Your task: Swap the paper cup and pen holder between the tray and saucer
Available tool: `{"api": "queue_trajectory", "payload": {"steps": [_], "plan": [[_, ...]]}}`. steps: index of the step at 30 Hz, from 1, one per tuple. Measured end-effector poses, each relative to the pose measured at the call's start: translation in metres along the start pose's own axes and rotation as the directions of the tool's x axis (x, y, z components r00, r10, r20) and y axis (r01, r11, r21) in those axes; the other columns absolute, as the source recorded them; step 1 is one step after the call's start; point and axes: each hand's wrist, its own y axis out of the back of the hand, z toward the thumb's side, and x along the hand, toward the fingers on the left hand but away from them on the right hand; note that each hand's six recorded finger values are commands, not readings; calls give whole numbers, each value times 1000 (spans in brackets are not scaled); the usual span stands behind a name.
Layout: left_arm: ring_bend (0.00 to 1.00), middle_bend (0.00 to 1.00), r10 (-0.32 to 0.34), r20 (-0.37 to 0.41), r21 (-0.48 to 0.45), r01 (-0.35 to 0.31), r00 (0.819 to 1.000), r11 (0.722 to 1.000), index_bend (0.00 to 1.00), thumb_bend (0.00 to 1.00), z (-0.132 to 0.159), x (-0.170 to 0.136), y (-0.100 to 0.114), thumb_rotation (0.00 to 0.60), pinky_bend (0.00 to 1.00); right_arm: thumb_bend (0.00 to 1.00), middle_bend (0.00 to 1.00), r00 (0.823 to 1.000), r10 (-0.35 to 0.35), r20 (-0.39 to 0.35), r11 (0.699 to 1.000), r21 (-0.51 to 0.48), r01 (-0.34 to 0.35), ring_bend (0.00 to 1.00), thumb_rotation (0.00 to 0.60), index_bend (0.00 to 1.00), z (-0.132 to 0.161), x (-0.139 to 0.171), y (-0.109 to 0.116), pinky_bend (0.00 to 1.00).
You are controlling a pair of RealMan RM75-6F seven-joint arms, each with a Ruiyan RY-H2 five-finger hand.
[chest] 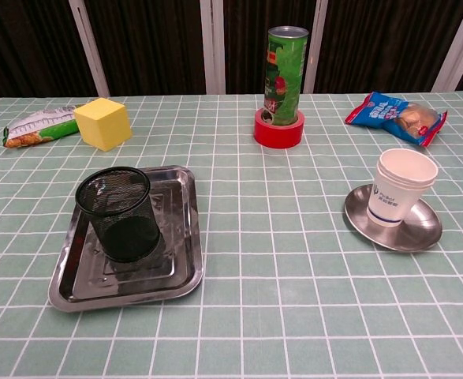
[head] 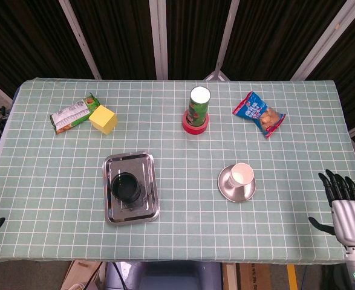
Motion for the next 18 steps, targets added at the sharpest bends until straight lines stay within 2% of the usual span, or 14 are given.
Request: {"api": "queue_trajectory", "payload": {"steps": [3,10,18], "plan": [[0,0,10,-2,-4,-10,1000,1000,190,62,-1,-1,1,600,67,2,26,999,46,-14,999,-28,-46,0,600,3,3,1,-5,0],[0,0,1,-8,-1,-1,1000,1000,190,62,0,-3,0,600,67,3,26,991,90,-95,990,-104,-99,0,600,3,23,-7,-6,0],[0,0,-5,-30,10,6,1000,1000,190,62,0,-1,-4,600,67,3,26,960,202,-192,969,-100,-224,0,600,3,63,-44,-14,0]]}}
